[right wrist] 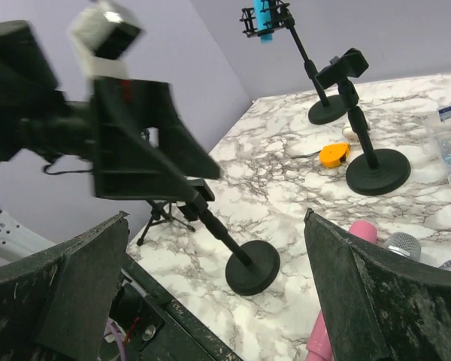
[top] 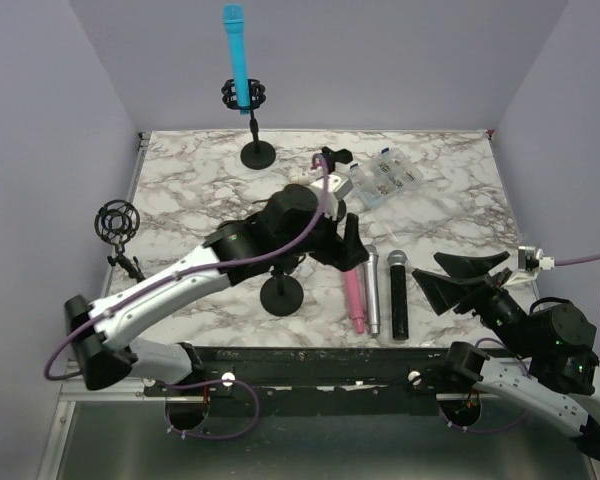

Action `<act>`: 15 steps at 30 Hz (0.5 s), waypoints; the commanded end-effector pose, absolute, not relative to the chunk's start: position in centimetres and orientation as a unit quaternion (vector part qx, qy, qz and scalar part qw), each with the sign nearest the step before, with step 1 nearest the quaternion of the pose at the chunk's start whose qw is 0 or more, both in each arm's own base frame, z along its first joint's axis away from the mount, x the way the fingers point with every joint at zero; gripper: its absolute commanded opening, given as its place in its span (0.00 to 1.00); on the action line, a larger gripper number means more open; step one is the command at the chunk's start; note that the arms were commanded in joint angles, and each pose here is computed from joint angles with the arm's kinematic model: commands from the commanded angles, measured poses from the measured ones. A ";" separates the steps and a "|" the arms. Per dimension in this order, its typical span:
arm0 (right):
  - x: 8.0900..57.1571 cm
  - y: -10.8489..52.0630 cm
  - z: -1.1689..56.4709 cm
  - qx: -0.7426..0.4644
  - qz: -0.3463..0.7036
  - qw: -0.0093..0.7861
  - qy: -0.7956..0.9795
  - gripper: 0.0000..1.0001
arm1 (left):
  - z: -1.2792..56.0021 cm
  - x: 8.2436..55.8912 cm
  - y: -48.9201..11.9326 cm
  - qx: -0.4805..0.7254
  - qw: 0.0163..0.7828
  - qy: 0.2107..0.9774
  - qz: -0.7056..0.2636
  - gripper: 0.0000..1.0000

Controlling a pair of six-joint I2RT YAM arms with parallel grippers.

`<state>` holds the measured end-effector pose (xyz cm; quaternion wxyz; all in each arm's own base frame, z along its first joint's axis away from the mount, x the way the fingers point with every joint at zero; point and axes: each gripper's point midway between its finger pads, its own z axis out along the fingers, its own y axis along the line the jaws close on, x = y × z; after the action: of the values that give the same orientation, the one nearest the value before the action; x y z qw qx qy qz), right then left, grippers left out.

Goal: Remove the microphone from the stand

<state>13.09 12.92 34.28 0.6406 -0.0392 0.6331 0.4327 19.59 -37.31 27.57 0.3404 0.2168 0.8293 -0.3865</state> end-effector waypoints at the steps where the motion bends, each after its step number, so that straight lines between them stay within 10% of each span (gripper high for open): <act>1: 13.4 12.9 33.6 -0.033 0.426 0.638 0.640 1.00 | 31.0 15.5 -31.6 0.324 0.391 0.772 -0.382 0.72; 10: 13.8 13.6 33.2 -0.037 0.420 0.637 0.645 1.00 | 29.1 17.9 -17.7 0.155 0.451 0.864 -0.163 0.93; 15: 13.9 14.3 33.4 -0.037 0.428 0.631 0.646 1.00 | 26.6 17.9 -17.7 0.066 0.417 0.869 -0.259 0.97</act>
<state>13.63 13.76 33.22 0.6335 -0.0442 0.6470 0.4221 17.79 -19.73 30.77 0.4611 0.1451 0.8397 -0.2475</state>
